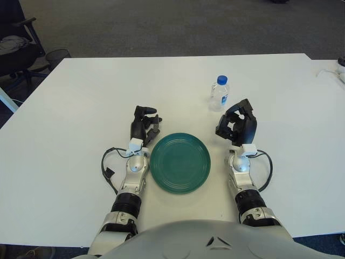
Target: Put the bottle into the plate.
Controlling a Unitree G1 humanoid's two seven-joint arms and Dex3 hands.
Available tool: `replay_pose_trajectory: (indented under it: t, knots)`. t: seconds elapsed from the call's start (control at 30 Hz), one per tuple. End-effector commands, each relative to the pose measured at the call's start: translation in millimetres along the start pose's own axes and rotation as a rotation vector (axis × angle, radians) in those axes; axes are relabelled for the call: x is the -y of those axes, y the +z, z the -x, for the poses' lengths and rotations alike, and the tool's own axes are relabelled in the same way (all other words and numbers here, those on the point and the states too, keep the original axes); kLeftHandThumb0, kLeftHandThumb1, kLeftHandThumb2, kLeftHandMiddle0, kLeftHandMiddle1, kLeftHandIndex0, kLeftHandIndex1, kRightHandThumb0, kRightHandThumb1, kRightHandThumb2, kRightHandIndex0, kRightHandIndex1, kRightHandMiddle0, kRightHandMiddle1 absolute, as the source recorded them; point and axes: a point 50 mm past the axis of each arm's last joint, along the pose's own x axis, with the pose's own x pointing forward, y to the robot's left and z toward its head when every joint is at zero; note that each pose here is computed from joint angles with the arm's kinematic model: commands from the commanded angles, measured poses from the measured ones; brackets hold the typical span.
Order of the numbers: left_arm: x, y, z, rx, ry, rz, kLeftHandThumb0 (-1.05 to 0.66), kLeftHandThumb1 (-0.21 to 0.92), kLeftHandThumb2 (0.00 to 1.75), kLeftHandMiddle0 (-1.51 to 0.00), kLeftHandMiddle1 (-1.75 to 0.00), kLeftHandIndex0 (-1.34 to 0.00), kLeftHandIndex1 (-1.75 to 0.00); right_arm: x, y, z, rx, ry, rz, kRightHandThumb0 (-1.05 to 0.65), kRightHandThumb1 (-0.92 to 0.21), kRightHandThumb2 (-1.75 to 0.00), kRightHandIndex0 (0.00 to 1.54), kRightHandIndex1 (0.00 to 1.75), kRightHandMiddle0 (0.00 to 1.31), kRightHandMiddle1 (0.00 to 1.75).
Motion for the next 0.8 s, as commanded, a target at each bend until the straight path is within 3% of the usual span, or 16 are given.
replay_pose_trajectory:
  t: [0.0, 0.6, 0.77]
  knots:
    - [-17.7, -43.5, 35.4, -0.238, 0.018, -0.059, -0.36, 0.86, 0.61, -0.60, -1.15, -0.23, -1.75, 29.5, -37.6, 134.1, -0.484, -0.048, 0.169, -0.47, -0.30, -1.33, 1.22, 1.75, 0.61, 1.75]
    - [-17.6, -43.8, 35.8, -0.236, 0.020, -0.064, -0.36, 0.83, 0.64, -0.61, -1.15, -0.25, -1.75, 32.6, -35.6, 133.1, -0.504, -0.046, 0.165, -0.47, -0.30, -1.34, 1.22, 1.75, 0.62, 1.75]
    - [-17.7, -43.9, 35.7, -0.241, 0.027, -0.069, -0.36, 0.83, 0.65, -0.61, -1.14, -0.25, -1.75, 43.7, -33.4, 122.8, -0.434, -0.117, 0.165, -0.47, -0.30, -1.33, 1.21, 1.75, 0.62, 1.75]
